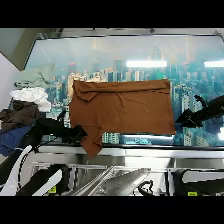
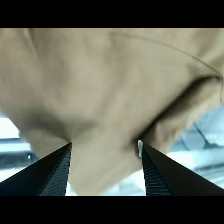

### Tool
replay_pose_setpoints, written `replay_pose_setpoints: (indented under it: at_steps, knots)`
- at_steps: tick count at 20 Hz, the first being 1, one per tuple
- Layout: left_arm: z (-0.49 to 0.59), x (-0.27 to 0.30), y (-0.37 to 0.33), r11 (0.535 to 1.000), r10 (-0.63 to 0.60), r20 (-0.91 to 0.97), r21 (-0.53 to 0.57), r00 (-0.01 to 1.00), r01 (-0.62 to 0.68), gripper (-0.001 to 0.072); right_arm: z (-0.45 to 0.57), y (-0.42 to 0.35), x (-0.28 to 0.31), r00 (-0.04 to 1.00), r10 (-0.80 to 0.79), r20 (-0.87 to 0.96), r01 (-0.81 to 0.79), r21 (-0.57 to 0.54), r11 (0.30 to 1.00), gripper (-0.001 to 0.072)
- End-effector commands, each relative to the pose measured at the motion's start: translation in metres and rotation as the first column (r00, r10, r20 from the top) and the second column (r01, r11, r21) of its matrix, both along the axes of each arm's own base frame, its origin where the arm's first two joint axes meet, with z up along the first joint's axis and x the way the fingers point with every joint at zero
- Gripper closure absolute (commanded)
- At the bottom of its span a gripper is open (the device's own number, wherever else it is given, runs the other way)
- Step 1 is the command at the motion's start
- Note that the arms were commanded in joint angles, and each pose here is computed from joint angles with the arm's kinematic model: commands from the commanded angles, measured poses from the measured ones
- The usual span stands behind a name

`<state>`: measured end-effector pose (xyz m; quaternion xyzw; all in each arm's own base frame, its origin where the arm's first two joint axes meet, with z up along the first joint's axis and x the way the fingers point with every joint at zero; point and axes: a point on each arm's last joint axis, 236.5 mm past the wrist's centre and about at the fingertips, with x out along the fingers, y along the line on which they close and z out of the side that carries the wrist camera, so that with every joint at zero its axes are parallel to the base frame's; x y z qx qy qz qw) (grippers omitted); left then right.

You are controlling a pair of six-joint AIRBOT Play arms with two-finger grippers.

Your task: Fold the shirts.

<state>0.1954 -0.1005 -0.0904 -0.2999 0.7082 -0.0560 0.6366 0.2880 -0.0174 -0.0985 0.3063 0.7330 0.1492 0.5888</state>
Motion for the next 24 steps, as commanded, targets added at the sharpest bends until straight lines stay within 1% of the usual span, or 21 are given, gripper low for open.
replay_pose_setpoints:
  at_steps: [1, 2, 5, 6, 12, 15, 19, 20, 22, 23, 24]
  knots:
    - [0.015, -0.016, 0.035, 0.996, 0.076, -0.006, 0.044, 0.997, -0.075, 0.0225, -0.004, -0.009, -0.002, 1.000, -0.030, -0.009, 0.030, -0.022, 0.999, 0.0242]
    - [0.015, -0.020, 0.040, 0.990, 0.135, 0.010, 0.026, 0.991, -0.136, 0.0225, -0.005, -0.011, -0.001, 0.999, -0.037, -0.005, 0.037, -0.026, 0.999, 0.0242]
    - [0.005, -0.030, 0.032, 0.976, 0.212, 0.041, -0.053, 0.976, -0.210, 0.0225, -0.008, -0.010, 0.000, 0.999, -0.041, -0.003, 0.041, -0.029, 0.999, 0.0241]
    - [0.003, -0.026, 0.027, 0.967, 0.248, 0.049, -0.081, 0.968, -0.243, 0.0225, -0.008, -0.010, 0.001, 0.999, -0.047, -0.002, 0.047, -0.026, 0.999, 0.0242]
    - [-0.025, -0.027, 0.028, 0.955, 0.280, -0.056, -0.088, 0.958, -0.284, 0.0226, -0.008, -0.010, 0.001, 0.999, -0.048, -0.001, 0.048, -0.026, 0.999, 0.0242]
    - [-0.022, -0.010, 0.011, 0.938, 0.291, -0.035, -0.185, 0.956, -0.292, 0.0226, -0.008, -0.009, 0.002, 0.999, -0.050, -0.001, 0.050, -0.024, 0.998, 0.0242]
    - [-0.029, -0.004, -0.005, 0.955, 0.243, -0.006, -0.173, 0.970, -0.241, 0.0227, -0.010, -0.007, -0.001, 0.999, -0.053, -0.012, 0.053, -0.021, 0.998, 0.0242]
    - [-0.029, -0.002, -0.007, 0.958, 0.232, -0.001, -0.170, 0.973, -0.229, 0.0256, -0.011, -0.006, -0.003, 0.998, -0.054, -0.018, 0.053, -0.019, 0.998, 0.0242]
    - [-0.021, 0.007, -0.008, 0.962, 0.207, 0.004, -0.183, 0.978, -0.203, 0.0664, -0.015, -0.002, -0.011, 0.998, -0.053, -0.040, 0.053, -0.008, 0.999, 0.0242]
    - [-0.013, 0.011, -0.008, 0.966, 0.183, 0.019, -0.187, 0.983, -0.177, 0.0686, -0.018, 0.000, -0.015, 0.997, -0.052, -0.049, 0.052, -0.004, 0.999, 0.0242]
    - [-0.004, 0.016, -0.008, 0.968, 0.167, 0.039, -0.195, 0.985, -0.156, 0.0686, -0.021, 0.002, -0.019, 0.997, -0.056, -0.057, 0.056, -0.003, 0.998, 0.0242]
